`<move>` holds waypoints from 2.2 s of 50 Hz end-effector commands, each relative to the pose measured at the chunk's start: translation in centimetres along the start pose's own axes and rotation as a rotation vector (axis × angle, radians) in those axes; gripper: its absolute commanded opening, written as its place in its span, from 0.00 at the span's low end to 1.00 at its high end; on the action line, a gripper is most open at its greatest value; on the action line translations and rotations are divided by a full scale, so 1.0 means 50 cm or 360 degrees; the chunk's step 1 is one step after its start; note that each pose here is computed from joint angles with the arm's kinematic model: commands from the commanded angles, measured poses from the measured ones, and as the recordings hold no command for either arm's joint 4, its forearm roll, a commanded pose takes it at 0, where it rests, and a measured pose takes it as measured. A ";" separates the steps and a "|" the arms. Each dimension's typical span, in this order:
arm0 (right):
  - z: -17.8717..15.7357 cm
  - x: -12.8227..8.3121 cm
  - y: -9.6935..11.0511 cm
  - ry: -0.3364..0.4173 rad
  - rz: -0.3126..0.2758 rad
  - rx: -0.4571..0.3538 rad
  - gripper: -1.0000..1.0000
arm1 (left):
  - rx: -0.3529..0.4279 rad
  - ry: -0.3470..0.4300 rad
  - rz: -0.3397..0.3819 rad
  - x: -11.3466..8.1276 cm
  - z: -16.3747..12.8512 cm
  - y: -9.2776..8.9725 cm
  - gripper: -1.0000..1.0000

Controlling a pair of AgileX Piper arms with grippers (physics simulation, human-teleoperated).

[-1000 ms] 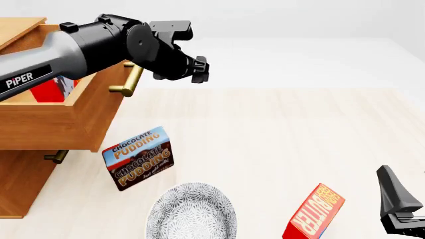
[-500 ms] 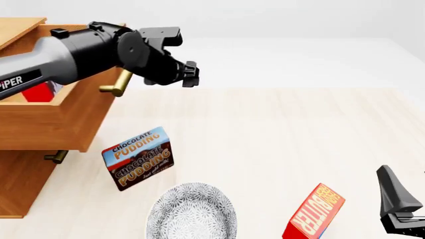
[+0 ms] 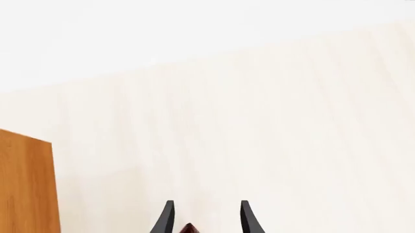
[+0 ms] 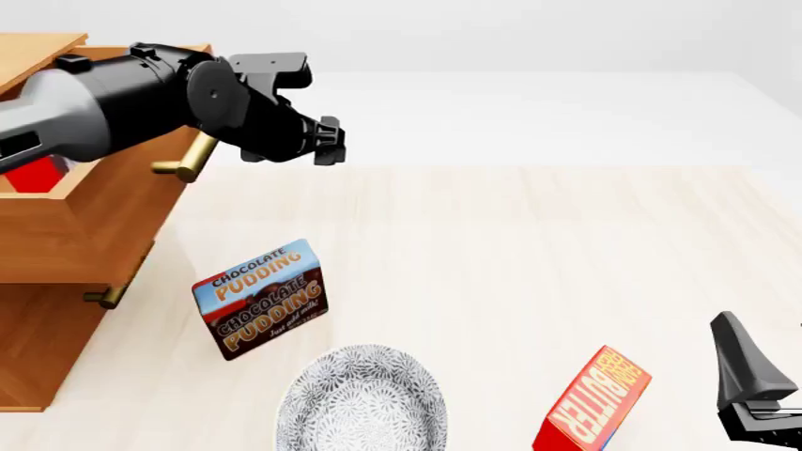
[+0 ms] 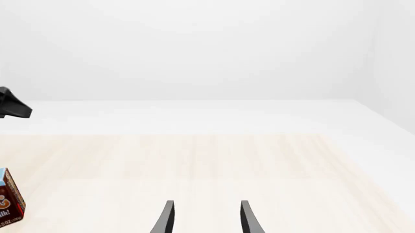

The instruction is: Put the butter at the front in the top drawer of the cabinet and close it.

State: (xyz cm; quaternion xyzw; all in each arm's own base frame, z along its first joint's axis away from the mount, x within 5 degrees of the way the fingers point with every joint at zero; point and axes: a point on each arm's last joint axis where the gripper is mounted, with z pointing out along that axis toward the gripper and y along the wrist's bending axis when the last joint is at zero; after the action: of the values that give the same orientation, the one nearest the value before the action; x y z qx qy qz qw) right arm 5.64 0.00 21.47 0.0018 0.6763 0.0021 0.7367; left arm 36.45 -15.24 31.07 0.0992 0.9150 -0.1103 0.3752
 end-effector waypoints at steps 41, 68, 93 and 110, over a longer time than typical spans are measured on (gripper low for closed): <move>0.000 0.000 0.000 -0.0001 -0.0002 0.0000 1.00 | -0.0184 0.0017 -0.0112 0.017 -0.057 0.122 1.00; 0.000 0.000 0.000 0.0000 -0.0002 0.0000 1.00 | -0.0265 0.0000 -0.0194 0.030 -0.089 0.171 1.00; 0.000 0.000 0.000 -0.0001 -0.0001 0.0000 1.00 | -0.0349 0.0006 -0.0288 0.057 -0.113 0.219 1.00; 0.000 0.000 0.000 0.0000 -0.0002 0.0000 1.00 | -0.0394 -0.0005 -0.0338 0.069 -0.131 0.242 1.00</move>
State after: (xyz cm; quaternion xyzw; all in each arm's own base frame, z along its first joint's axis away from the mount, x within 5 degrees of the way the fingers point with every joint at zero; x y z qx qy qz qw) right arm 5.64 0.00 21.47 0.0018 0.6762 0.0021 0.7367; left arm 33.41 -2.52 31.47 -0.0308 0.9271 -0.0396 0.3714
